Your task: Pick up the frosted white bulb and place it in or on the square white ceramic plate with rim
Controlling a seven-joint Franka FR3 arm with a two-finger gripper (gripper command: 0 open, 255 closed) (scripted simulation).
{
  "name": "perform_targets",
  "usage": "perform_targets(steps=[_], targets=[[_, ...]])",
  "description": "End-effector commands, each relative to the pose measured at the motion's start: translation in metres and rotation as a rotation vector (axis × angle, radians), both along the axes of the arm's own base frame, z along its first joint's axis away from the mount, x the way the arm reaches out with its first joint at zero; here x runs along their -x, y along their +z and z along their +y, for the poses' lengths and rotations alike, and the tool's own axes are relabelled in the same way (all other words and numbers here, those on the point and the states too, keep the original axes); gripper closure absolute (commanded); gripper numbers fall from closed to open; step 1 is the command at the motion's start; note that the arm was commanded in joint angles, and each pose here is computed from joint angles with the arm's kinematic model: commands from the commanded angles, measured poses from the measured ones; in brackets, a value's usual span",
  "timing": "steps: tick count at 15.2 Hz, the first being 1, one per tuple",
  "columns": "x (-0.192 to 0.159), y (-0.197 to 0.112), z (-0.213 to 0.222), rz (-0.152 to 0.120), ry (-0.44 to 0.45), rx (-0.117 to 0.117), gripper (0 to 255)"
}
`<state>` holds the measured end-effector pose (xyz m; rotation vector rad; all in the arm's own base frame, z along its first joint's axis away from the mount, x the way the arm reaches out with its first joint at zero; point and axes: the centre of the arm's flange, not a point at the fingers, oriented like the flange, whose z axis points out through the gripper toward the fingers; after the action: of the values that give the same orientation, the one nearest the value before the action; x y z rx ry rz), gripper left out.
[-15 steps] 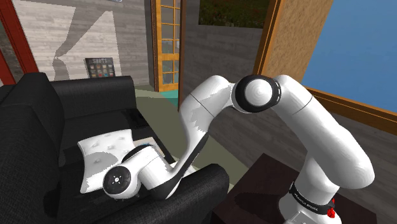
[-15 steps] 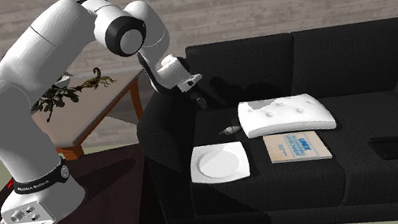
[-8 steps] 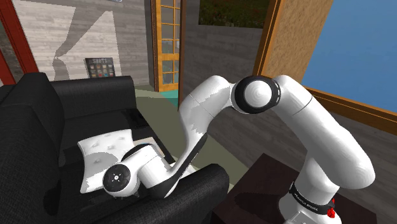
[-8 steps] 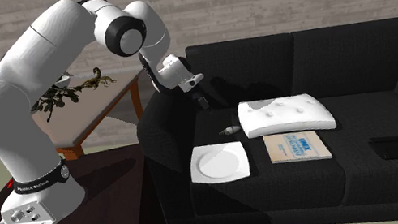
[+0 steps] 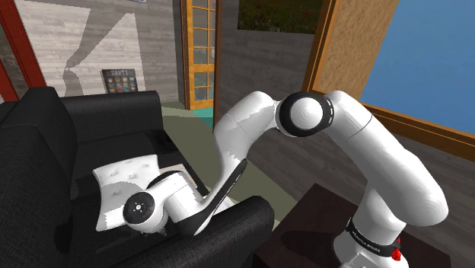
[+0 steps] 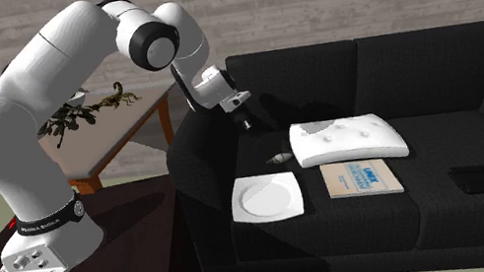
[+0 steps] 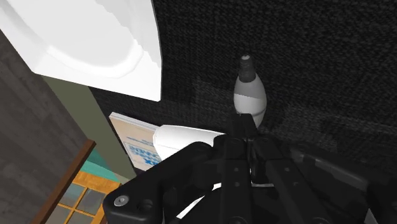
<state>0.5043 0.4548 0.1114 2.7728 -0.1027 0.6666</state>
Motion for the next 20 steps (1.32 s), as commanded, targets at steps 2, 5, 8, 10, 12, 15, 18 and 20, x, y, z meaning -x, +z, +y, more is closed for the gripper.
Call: perform_targets(steps=[2,5,8,10,12,15,18,20], targets=[[-0.001,-0.026,-0.016,-0.006,0.032,0.042,255],[-0.018,-0.006,-0.006,0.067,-0.009,-0.019,0],[-0.067,-0.021,-0.013,0.196,0.028,-0.048,0],[-0.098,-0.035,-0.017,0.282,0.053,-0.068,0],[-0.124,-0.049,-0.019,0.356,0.075,-0.085,0],[-0.126,-0.064,-0.022,0.356,0.075,-0.085,0],[-0.128,-0.080,-0.025,0.356,0.075,-0.085,0],[-0.129,-0.088,-0.027,0.356,0.075,-0.085,0]])
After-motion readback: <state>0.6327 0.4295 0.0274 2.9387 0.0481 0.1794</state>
